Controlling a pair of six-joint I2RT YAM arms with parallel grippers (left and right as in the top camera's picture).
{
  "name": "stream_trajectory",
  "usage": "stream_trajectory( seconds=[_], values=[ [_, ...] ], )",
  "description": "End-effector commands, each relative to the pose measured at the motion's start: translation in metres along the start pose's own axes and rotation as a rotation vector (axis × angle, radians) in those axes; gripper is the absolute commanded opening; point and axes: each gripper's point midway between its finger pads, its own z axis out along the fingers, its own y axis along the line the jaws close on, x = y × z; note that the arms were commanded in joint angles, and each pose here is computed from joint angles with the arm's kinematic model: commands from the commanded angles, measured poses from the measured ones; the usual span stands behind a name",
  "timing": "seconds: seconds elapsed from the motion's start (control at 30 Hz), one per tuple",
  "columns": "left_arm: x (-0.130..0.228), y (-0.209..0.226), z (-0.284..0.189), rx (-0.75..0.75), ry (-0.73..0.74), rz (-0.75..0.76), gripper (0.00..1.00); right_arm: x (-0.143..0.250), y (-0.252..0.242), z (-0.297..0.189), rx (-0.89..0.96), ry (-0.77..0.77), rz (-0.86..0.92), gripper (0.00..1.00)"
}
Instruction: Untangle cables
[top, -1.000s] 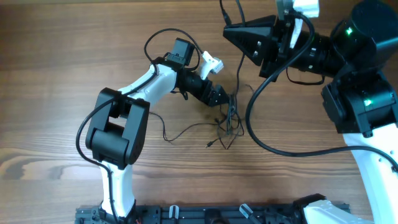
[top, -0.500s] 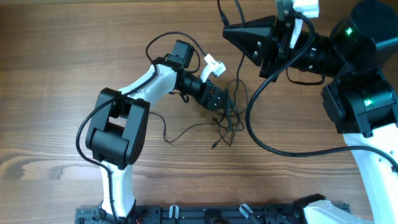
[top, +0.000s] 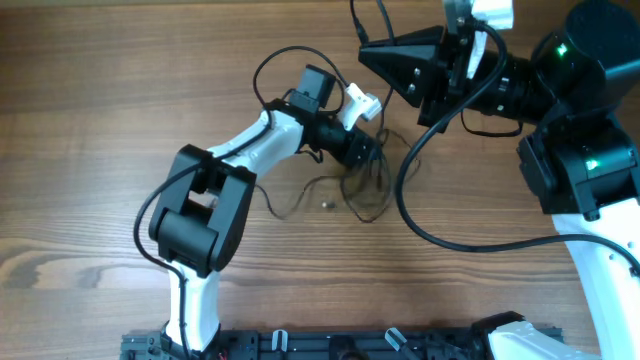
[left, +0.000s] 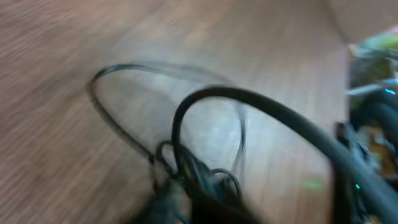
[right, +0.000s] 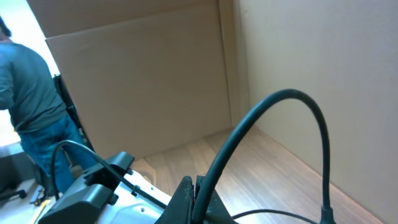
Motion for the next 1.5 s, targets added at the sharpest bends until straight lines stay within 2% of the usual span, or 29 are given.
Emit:
stream_trajectory(
  seconds=[0.0, 0.23, 0.53, 0.73, 0.9, 1.07, 1.3, 1.47],
  values=[
    [0.006, 0.047, -0.004, -0.251, 0.002, -0.182, 0.04, -0.011, 0.015, -0.006, -0.038, -0.013, -0.028, 0.04],
    [0.032, 0.11, -0.053, -0.477, 0.002, -0.44, 0.04, -0.008, 0.013, -0.006, -0.031, -0.003, -0.037, 0.04],
    [0.088, 0.175, -0.144, -0.553, -0.016, -0.76, 0.04, -0.007, -0.011, -0.019, 0.068, -0.002, -0.01, 0.04],
    [0.115, 0.205, -0.202, -0.524, -0.138, -1.003, 0.04, -0.003, -0.041, -0.037, 0.191, 0.006, 0.036, 0.04],
    [0.122, 0.217, -0.234, -0.453, -0.244, -1.07, 0.04, 0.01, -0.071, -0.054, 0.35, 0.033, 0.108, 0.04],
    [0.134, 0.226, -0.253, -0.463, -0.281, -1.115, 0.04, 0.028, -0.102, -0.073, 0.547, 0.073, 0.175, 0.04],
    [0.134, 0.228, -0.254, -0.466, -0.287, -1.113, 0.04, 0.034, -0.12, -0.087, 0.686, 0.085, 0.187, 0.04],
    [0.134, 0.228, -0.254, -0.466, -0.287, -1.112, 0.04, 0.038, -0.123, -0.09, 0.712, 0.095, 0.195, 0.04]
  ],
)
